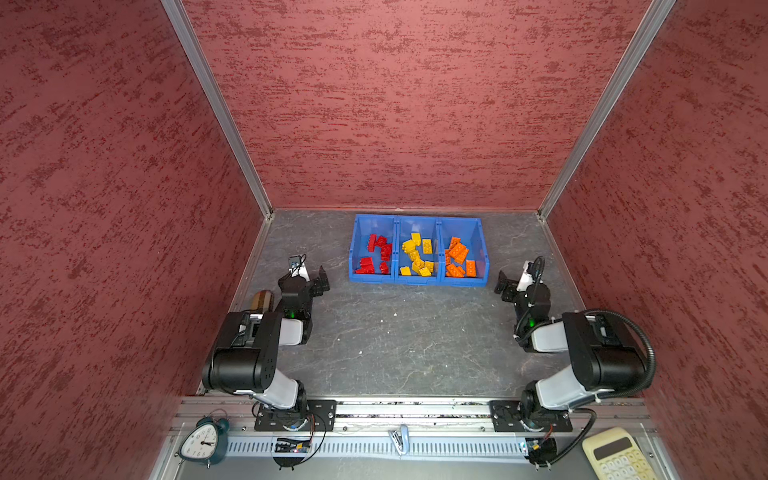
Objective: Sort the legos into containers by color
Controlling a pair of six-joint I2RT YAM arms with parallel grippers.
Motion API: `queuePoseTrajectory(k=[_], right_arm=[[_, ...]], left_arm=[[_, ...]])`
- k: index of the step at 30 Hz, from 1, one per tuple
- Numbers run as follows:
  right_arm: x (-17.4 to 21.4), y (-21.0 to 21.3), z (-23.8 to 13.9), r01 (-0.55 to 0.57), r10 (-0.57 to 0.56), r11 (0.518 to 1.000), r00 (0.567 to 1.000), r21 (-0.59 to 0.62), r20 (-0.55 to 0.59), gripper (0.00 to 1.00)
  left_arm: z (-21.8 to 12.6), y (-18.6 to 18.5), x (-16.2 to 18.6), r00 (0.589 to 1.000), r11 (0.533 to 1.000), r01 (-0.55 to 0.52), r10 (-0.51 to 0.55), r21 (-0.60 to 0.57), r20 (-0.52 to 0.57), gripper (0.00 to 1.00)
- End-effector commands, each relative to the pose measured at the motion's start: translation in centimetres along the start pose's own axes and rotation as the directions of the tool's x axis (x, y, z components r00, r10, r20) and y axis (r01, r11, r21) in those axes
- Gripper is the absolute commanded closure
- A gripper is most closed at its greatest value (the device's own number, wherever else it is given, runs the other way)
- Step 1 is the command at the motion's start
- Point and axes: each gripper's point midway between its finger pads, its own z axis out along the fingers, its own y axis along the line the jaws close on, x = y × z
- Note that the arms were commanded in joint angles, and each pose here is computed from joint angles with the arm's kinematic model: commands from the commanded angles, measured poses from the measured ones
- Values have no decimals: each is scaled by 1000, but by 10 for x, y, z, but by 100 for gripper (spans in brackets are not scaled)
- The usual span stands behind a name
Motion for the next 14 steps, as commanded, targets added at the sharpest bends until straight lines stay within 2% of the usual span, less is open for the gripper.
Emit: queuePoseTrajectory(k=[1,14], right_arm=[[-32,8,-1,20,-15,999,992,-42,124,1],[-33,7,-1,21,-16,999,992,-39,123,1]], left_arm=[[2,-6,-13,999,999,14,-15,32,39,1],[3,-7,-13,999,999,14,-15,33,38,1]])
